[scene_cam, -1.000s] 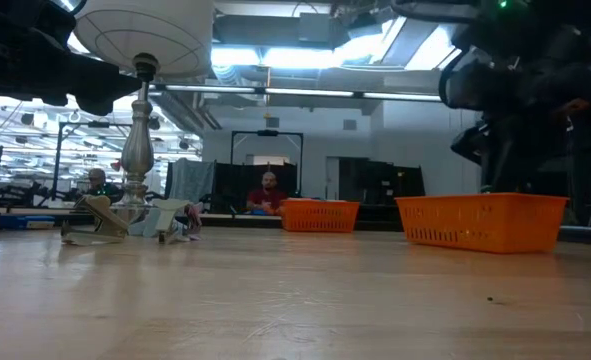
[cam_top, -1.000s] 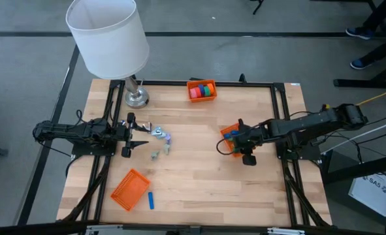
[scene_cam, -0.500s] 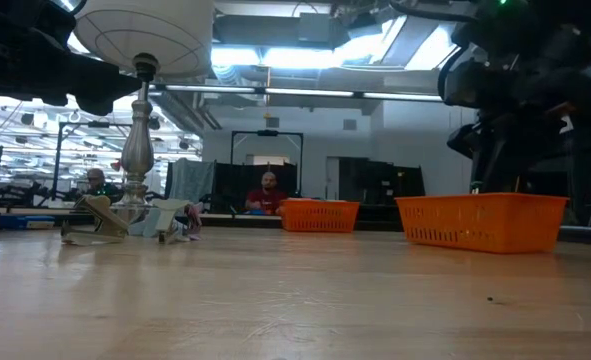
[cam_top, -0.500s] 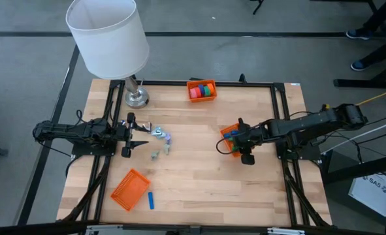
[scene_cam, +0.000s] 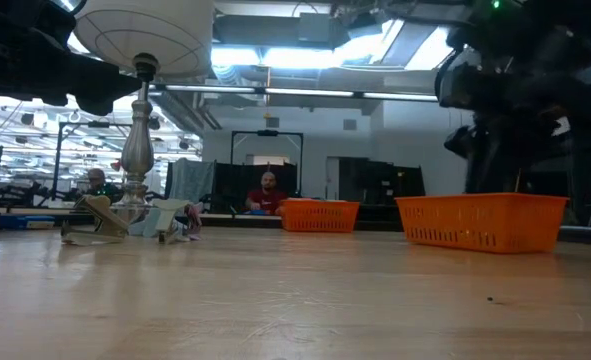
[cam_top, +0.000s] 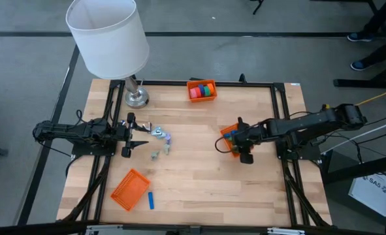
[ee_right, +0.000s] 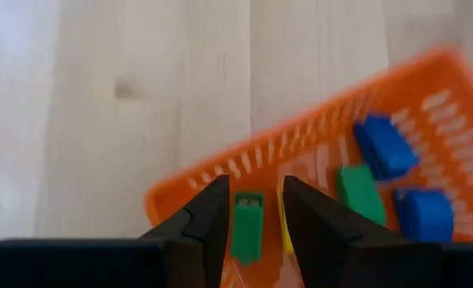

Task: Pick and place Stapler, Stapler remover, tape
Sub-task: Put the blue stapler into the middle orange bin

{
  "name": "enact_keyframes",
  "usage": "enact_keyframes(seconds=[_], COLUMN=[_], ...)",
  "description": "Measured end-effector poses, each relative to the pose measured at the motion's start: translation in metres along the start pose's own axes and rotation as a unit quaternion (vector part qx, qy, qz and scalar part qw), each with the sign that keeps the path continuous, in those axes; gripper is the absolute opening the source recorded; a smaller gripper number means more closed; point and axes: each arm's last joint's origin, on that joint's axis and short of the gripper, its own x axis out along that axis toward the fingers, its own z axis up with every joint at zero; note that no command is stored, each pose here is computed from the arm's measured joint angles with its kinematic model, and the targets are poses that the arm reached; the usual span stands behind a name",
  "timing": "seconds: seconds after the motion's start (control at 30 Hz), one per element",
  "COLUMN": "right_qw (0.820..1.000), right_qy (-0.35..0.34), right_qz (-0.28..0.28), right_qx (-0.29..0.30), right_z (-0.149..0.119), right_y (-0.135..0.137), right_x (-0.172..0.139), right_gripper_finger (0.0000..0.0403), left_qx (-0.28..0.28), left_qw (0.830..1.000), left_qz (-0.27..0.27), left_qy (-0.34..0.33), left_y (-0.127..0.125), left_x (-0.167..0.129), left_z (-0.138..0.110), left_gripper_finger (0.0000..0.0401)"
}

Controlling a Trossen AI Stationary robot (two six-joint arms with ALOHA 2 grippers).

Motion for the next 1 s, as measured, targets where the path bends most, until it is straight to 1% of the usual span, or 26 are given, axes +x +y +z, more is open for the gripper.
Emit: enact_keyframes(seconds=[0.07, 0.17, 0.27, 0.37, 0.47, 0.57, 0.63, 0.8, 0.87, 1.0], right_qw=[1.0, 0.997, 0.994, 0.988, 0.974, 0.956, 0.946, 0.931, 0.926, 0.908], right_qy=[-0.028, -0.067, -0.093, -0.141, -0.215, -0.281, -0.313, -0.359, -0.373, -0.419], right_qz=[0.003, 0.005, 0.004, 0.004, 0.001, -0.011, -0.016, -0.026, -0.025, -0.022], right_qx=[-0.013, -0.036, -0.064, -0.067, -0.063, -0.08, -0.079, -0.067, -0.049, -0.012], right_z=[0.006, 0.007, -0.001, -0.013, -0.027, -0.042, -0.05, -0.066, -0.072, -0.084], right_y=[0.001, 0.001, 0.001, -0.001, -0.004, -0.009, -0.011, -0.015, -0.017, -0.021], right_x=[-0.006, -0.017, -0.028, -0.036, -0.041, -0.042, -0.042, -0.042, -0.042, -0.04], right_gripper_finger=[0.0124, 0.0124, 0.0124, 0.0124, 0.0124, 0.0124, 0.0124, 0.0124, 0.0124, 0.0124], left_qx=[0.0, 0.0, 0.0, 0.0, 0.0, 0.0, 0.0, 0.0, 0.0, 0.0], left_qw=[1.0, 1.0, 1.0, 1.0, 1.0, 1.0, 1.0, 1.0, 1.0, 1.0], left_qz=[0.0, 0.0, 0.0, 0.0, 0.0, 0.0, 0.0, 0.0, 0.0, 0.0], left_qy=[0.0, 0.0, 0.0, 0.0, 0.0, 0.0, 0.0, 0.0, 0.0, 0.0], left_y=[0.0, 0.0, 0.0, 0.0, 0.0, 0.0, 0.0, 0.0, 0.0, 0.0], left_x=[0.0, 0.0, 0.0, 0.0, 0.0, 0.0, 0.0, 0.0, 0.0, 0.0], left_z=[0.0, 0.0, 0.0, 0.0, 0.0, 0.0, 0.0, 0.0, 0.0, 0.0], left_gripper_finger=[0.0217, 0.0216, 0.0215, 0.0216, 0.0217, 0.0216, 0.0215, 0.0216, 0.0217, 0.0215])
